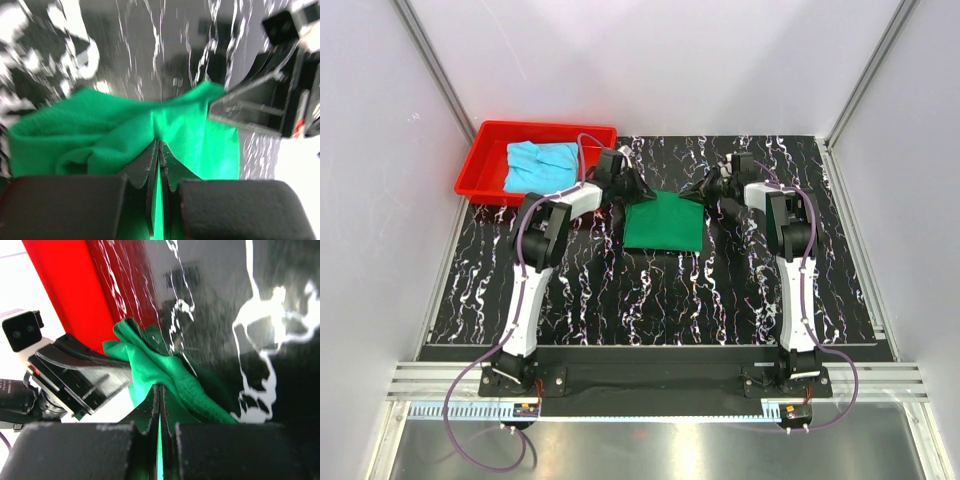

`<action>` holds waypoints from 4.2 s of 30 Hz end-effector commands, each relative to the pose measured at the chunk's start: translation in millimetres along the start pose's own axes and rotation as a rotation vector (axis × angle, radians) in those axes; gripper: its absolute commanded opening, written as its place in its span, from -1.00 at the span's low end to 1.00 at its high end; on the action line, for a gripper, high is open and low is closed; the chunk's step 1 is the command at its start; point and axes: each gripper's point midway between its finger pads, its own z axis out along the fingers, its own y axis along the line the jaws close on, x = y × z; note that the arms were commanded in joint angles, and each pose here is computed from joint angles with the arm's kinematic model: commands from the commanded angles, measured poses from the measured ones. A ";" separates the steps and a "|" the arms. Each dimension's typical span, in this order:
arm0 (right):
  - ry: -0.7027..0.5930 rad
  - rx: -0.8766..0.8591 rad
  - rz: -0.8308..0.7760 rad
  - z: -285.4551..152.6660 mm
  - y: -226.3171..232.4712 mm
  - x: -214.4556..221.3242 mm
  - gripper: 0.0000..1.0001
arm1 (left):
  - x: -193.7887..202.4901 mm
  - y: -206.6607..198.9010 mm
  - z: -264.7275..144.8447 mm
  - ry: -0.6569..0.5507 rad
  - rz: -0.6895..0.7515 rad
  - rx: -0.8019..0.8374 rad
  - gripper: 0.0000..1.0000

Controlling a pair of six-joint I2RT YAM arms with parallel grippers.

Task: Fold and stack the t-shirts
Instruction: Fold the tshirt, then neatly place the folded tshirt to the corner

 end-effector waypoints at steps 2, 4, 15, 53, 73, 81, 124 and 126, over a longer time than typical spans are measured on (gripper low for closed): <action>-0.113 -0.036 -0.042 2.5 11.6 -30.3 -1.00 | -55.5 11.1 -1.9 -0.177 -0.071 -0.028 -0.85; -0.152 -0.012 0.000 1.1 0.9 -36.3 -1.00 | -57.1 21.8 -2.8 -0.185 -0.107 -0.050 -0.85; -0.212 0.150 0.159 0.9 -50.2 -53.8 -0.92 | -53.4 53.8 2.2 -0.139 -0.102 -0.208 -0.90; 0.163 0.168 -0.338 -41.1 -33.4 -15.3 0.52 | 84.5 -154.7 -293.7 -0.026 0.322 0.005 0.34; 0.188 0.230 -0.262 -17.4 -56.4 -9.2 -0.22 | 117.7 -151.2 -364.2 -0.039 0.270 -0.027 0.36; 0.208 0.218 -0.260 -13.0 -54.2 -3.0 -0.74 | 121.5 -152.0 -371.9 -0.043 0.262 -0.022 0.37; -0.729 1.274 0.714 -441.4 -189.5 145.1 -1.00 | 172.9 -172.0 -395.9 0.099 0.436 0.161 0.40; -0.724 1.284 0.724 -449.4 -193.3 150.3 -1.00 | 172.8 -172.8 -395.6 0.100 0.435 0.162 0.40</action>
